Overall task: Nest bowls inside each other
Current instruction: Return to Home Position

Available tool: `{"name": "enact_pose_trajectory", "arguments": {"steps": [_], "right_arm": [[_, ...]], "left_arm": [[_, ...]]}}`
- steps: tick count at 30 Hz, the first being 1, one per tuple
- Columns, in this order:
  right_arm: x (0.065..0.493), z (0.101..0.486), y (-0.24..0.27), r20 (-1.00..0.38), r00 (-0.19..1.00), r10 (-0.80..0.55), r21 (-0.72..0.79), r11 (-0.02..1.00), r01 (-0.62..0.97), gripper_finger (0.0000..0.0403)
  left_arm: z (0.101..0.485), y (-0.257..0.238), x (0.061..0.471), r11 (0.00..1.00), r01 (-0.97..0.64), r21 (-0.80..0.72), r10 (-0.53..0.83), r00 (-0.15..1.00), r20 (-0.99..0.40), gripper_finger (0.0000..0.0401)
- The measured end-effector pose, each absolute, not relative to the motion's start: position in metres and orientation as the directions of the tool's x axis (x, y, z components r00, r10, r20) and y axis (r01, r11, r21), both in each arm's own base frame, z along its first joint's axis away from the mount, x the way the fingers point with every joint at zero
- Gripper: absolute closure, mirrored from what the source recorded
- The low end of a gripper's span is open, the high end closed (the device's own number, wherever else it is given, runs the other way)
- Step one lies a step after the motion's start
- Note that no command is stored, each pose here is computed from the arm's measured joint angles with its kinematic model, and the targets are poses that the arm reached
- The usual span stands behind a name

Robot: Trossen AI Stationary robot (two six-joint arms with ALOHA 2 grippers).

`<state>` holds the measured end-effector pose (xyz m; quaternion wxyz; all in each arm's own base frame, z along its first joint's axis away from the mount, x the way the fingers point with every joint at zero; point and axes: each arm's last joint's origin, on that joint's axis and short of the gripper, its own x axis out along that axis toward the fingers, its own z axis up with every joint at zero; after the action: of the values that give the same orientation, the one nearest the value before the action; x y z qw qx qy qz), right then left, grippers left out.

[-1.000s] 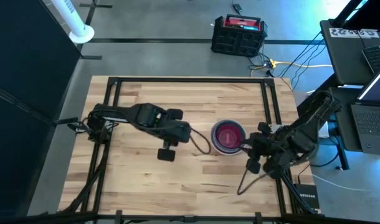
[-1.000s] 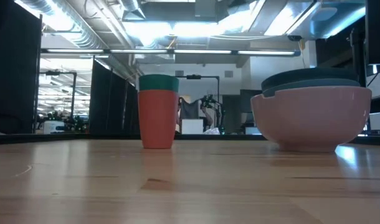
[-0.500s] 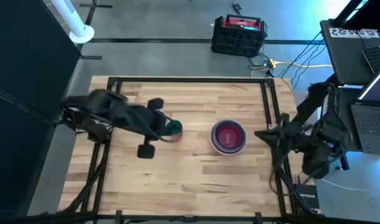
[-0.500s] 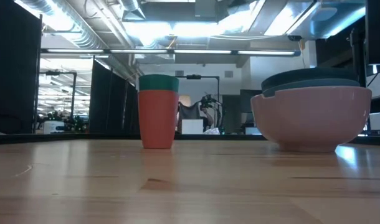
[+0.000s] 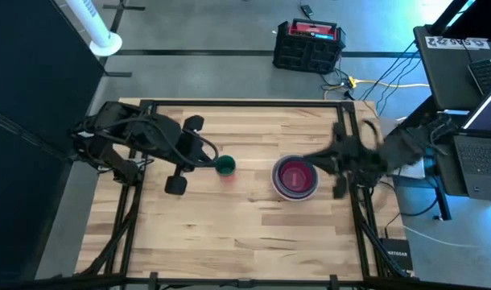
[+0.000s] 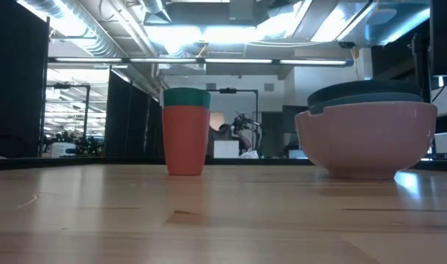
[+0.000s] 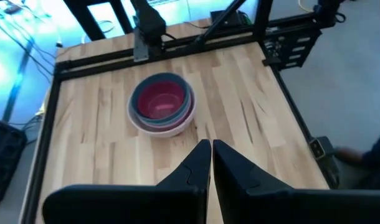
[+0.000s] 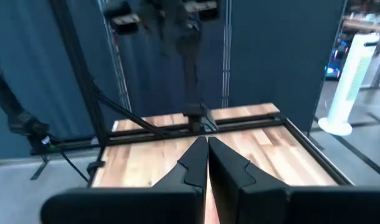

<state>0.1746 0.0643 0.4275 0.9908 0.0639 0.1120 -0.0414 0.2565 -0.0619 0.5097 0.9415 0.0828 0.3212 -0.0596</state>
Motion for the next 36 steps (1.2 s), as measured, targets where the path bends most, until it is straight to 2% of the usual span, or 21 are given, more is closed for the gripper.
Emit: {"name": "enact_pose_trajectory", "arguments": {"steps": [5, 12, 18, 36], "right_arm": [[0.186, 0.433, 0.031, -0.183, 0.983, -0.028, 0.099, 0.994, 0.047, 0.0403], [0.163, 0.415, 0.006, -0.126, 0.988, -0.085, 0.15, 0.983, 0.103, 0.0403], [0.13, 0.374, -0.002, 0.002, 0.991, -0.131, 0.264, 0.956, 0.126, 0.0403], [0.06, 0.297, -0.006, 0.197, 0.965, -0.172, 0.383, 0.92, 0.085, 0.0403]], "left_arm": [[0.506, -0.055, 0.244, 0.976, 0.185, 0.112, -0.074, 0.774, -0.629, 0.0401], [0.497, -0.036, 0.189, 0.988, 0.13, 0.081, -0.073, 0.864, -0.497, 0.0401], [0.464, -0.022, 0.148, 0.996, 0.091, -0.007, -0.087, 0.926, -0.366, 0.0401], [0.349, -0.007, 0.098, 0.959, 0.055, -0.279, -0.049, 0.998, 0.029, 0.0401]]}}
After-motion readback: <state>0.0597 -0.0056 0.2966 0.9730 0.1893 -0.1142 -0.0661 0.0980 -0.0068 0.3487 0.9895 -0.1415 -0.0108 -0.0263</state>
